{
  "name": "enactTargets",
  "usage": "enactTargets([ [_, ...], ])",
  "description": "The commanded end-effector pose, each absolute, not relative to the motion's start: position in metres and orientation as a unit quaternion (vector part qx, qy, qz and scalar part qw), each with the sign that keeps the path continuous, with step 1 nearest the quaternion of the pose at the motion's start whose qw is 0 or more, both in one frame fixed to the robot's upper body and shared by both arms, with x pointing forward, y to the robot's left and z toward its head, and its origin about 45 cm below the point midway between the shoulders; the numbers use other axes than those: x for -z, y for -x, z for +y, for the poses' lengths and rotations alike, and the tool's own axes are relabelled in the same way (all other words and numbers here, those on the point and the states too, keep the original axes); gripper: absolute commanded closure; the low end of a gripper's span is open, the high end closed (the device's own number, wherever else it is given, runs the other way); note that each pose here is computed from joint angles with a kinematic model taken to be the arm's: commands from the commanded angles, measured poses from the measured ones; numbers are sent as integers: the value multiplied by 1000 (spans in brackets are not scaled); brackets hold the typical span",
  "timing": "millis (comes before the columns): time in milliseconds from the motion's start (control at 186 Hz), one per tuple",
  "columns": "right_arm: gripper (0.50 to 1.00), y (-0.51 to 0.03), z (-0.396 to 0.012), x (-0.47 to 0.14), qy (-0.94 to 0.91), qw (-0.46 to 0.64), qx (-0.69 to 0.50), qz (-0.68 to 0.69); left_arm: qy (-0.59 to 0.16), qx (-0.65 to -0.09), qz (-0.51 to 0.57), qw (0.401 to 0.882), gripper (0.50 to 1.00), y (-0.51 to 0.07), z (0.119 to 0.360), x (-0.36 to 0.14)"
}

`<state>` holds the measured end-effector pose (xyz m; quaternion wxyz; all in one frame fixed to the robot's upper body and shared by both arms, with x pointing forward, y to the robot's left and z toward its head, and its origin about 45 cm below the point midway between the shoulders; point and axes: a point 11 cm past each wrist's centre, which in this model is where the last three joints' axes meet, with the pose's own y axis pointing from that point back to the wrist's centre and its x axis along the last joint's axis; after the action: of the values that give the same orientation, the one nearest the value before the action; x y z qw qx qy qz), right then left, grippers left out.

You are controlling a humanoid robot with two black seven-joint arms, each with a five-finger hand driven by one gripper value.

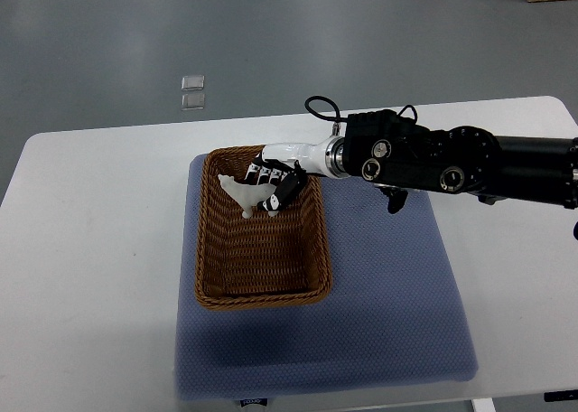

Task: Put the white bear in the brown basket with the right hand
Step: 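Lower the bear into the basket and open the right hand, then raise the open right hand away from the bear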

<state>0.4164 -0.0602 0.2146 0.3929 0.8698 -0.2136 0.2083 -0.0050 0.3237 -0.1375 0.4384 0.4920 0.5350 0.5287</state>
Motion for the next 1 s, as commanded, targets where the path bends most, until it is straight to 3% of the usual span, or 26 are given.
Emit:
enactTargets([
  [0, 1000, -412, -57, -202, -868, 400, -212, -205, -492, -529, 535, 438, 500, 5, 324, 137],
  [167, 998, -406, -53, -193, -871, 400, -205, -199, -492, -528, 535, 439, 500, 5, 324, 137],
  [274, 891, -404, -54, -191, -872, 401, -202, -197, -493, -529, 535, 438, 500, 5, 324, 137],
  [322, 791, -405, -54, -191, -871, 401, -203, -197, -492, -528, 535, 439, 500, 5, 324, 137],
  [371, 724, -405, -54, -192, -872, 400, -203, -198, -492, -528, 535, 439, 500, 5, 324, 137],
  [478, 646, -407, -55, -194, -871, 399, -204, -200, -492, -529, 535, 438, 500, 5, 324, 137],
  [569, 640, -408, -54, -197, -872, 397, -204, -201, -493, -529, 535, 438, 500, 5, 324, 137],
  [639, 603, -411, -58, -198, -871, 398, -203, -205, -493, -529, 535, 438, 500, 5, 324, 137],
  [994, 603, -453, -90, -265, -868, 347, -205, -290, -493, -529, 535, 438, 500, 5, 324, 137],
])
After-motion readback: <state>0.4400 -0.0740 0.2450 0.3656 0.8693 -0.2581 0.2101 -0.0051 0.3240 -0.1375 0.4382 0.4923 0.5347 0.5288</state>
